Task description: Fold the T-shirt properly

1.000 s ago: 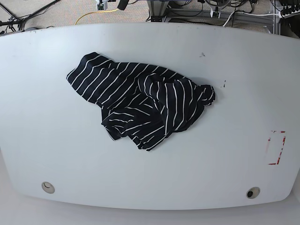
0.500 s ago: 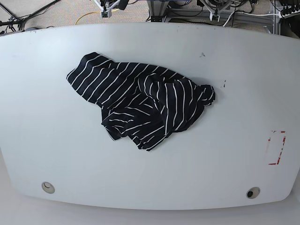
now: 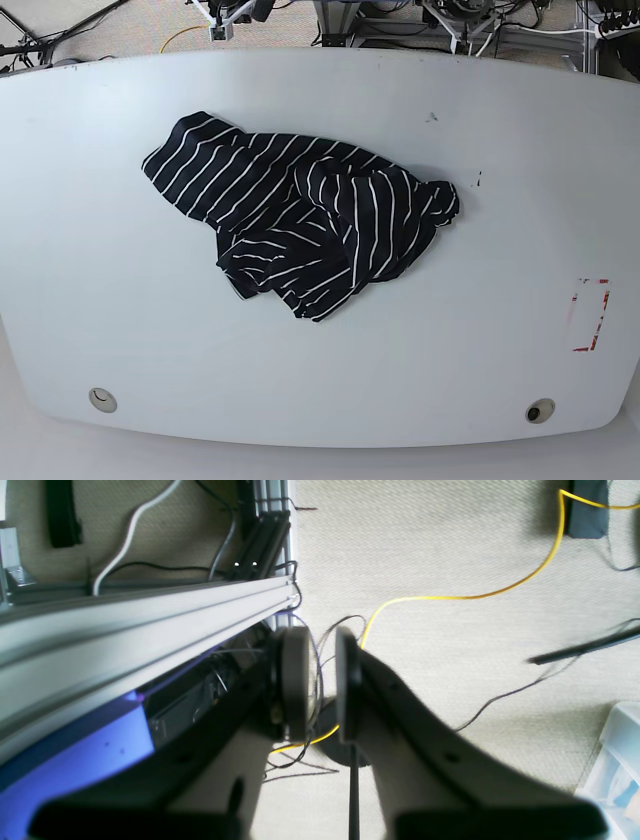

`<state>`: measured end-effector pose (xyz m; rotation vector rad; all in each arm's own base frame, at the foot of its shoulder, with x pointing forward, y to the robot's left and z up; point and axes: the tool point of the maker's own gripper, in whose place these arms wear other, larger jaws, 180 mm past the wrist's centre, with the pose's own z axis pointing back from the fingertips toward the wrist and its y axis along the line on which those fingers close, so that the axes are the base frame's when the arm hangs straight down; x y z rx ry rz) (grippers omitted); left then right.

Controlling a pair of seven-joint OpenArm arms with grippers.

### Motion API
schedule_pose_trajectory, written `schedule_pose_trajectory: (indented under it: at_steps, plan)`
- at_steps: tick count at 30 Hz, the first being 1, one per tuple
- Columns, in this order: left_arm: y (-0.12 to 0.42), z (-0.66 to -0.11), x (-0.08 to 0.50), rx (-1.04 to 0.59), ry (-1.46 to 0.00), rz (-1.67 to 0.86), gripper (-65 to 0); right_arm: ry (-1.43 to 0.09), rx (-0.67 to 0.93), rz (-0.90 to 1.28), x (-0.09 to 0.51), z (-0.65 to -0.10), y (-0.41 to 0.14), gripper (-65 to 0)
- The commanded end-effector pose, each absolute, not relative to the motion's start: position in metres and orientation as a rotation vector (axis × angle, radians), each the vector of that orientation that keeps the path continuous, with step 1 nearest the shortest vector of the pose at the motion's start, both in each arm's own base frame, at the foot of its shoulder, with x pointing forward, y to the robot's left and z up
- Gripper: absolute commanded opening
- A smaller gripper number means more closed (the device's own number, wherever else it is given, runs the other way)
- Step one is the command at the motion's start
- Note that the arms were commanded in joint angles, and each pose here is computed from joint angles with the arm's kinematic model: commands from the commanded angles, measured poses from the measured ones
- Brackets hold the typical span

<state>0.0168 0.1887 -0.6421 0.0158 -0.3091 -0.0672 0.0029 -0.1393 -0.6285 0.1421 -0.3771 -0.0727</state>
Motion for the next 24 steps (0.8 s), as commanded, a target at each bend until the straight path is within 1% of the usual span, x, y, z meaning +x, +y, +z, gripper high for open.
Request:
schedule_pose_trajectory:
  at_steps: [1, 7, 14, 17, 24]
  plan:
    - [0.196, -0.635, 0.019, 0.031, -0.345, -0.077, -24.6, -0.434, 0.134, -0.064, 0.012, -0.619, -0.139, -56.4]
    - [0.198, -0.615, 0.023, 0.045, -0.422, -0.109, -24.6, -0.475, 0.127, -0.055, 0.005, -0.602, -0.133, -56.4]
    - [0.199, -0.582, 0.009, 0.059, -0.491, -0.154, -24.6, -0.500, 0.108, -0.047, -0.011, -0.581, -0.131, -56.4]
    - [0.198, -0.563, 0.004, 0.063, -0.528, -0.175, -24.6, -0.526, 0.087, -0.030, -0.015, -0.566, -0.136, -56.4]
    - [0.195, -0.522, -0.001, 0.070, -0.597, -0.214, -24.6, -0.581, 0.100, 0.042, -0.020, -0.530, -0.123, -56.4]
